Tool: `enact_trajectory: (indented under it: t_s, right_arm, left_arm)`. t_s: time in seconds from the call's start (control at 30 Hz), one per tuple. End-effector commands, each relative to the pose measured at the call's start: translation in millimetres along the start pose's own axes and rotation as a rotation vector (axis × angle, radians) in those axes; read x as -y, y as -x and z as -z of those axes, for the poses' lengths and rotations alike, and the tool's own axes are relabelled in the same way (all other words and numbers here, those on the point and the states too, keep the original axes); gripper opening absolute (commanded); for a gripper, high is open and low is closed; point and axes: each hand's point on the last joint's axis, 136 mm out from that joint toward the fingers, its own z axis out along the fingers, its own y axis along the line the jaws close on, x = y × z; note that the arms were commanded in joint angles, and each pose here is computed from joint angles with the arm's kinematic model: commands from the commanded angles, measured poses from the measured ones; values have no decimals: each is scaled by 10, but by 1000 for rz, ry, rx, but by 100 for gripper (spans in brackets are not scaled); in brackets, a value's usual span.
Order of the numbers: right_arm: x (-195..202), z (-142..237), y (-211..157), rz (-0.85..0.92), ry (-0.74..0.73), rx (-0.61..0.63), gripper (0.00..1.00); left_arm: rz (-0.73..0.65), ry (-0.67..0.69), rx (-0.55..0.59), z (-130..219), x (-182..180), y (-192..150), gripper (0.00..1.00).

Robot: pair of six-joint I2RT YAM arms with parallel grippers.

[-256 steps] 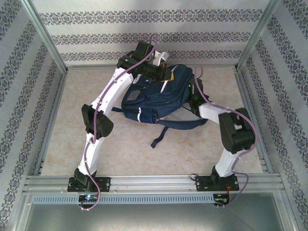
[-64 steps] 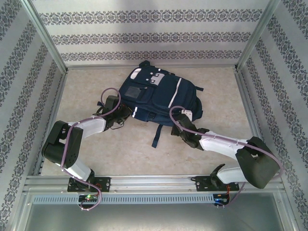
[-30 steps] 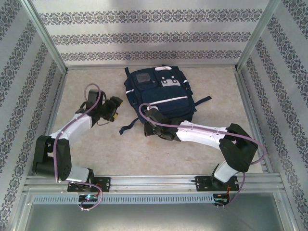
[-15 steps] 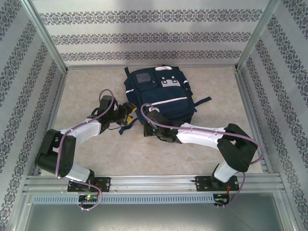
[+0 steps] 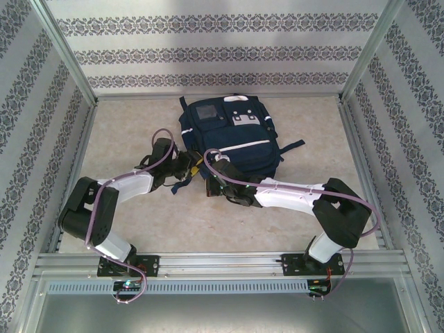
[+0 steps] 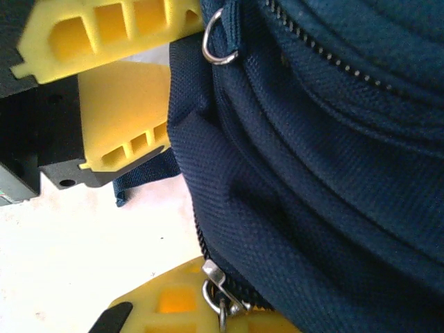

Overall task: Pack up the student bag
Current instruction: Zip the student bag at the center of the table.

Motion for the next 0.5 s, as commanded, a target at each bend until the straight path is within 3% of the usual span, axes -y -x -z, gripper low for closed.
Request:
enact_trajectory:
  t_s: [0.0,0.23,0.47]
  right_arm:
    - [-118,-44,46,-7,50,32,0]
    - [48,-31,-23,-3,-28,18,0]
    - [224,122,-33,24,-116,16,0]
  left_arm:
    - [-24,-36,21,-73,142,39,30]
    - [-88,-11,76,7,222,137,0]
    - [-96,20,111,113,201,261,0]
